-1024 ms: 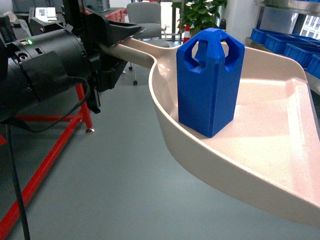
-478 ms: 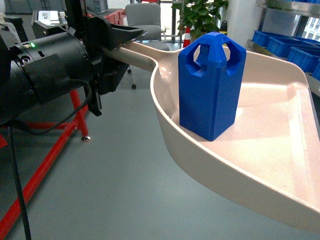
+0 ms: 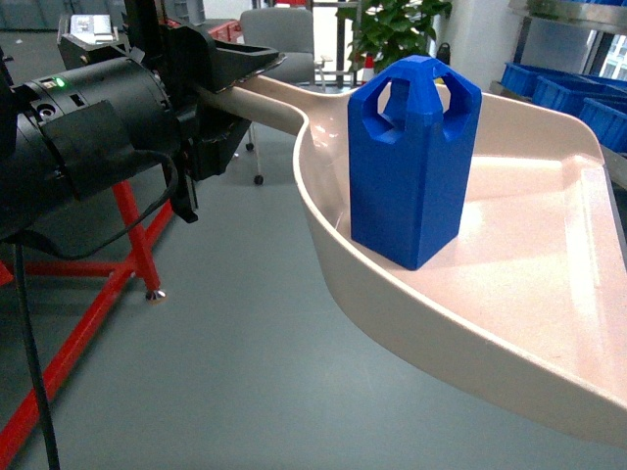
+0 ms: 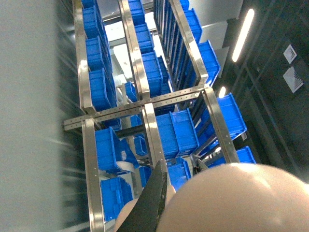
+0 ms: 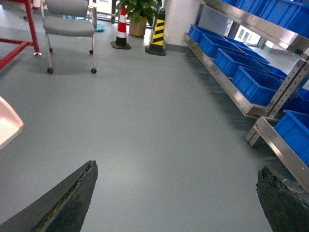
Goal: Place part in tray to right shelf
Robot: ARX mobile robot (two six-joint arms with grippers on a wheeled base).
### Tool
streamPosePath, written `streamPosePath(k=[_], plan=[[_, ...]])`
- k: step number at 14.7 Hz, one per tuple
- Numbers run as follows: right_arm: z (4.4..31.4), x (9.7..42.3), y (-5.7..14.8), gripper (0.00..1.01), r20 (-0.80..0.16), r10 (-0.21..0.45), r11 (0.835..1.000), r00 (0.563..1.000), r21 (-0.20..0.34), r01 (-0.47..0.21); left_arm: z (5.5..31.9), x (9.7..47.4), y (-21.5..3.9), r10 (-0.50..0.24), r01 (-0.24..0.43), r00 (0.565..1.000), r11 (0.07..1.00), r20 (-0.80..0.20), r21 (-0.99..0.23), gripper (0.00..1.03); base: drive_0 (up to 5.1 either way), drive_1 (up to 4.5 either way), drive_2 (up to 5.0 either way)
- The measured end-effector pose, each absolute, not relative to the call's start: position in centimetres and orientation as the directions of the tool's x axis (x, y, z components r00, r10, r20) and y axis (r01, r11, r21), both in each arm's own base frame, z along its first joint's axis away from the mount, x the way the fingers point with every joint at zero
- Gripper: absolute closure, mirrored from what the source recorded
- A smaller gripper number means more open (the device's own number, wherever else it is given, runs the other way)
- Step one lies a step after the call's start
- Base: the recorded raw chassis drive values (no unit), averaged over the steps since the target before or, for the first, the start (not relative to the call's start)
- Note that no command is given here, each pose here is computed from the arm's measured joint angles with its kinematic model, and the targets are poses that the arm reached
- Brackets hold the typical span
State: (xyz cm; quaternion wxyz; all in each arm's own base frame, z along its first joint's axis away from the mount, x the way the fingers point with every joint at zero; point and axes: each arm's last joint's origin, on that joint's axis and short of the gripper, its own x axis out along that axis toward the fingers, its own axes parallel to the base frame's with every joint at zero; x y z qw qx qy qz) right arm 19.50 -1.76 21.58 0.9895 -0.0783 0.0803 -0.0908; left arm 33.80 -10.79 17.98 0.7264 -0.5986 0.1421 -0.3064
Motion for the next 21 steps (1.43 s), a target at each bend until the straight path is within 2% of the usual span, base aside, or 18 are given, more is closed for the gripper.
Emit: streamPosePath(k=[21], plan=[[21.62, 19.50, -1.76, 0.03, -0.141, -0.192, 0.971, 0.971, -0.169, 0.167, 18.00, 33.79, -10.79, -0.616, 0.276, 0.771, 0.095, 0.162, -0.956, 0.90, 0.0, 4.34, -4.3]])
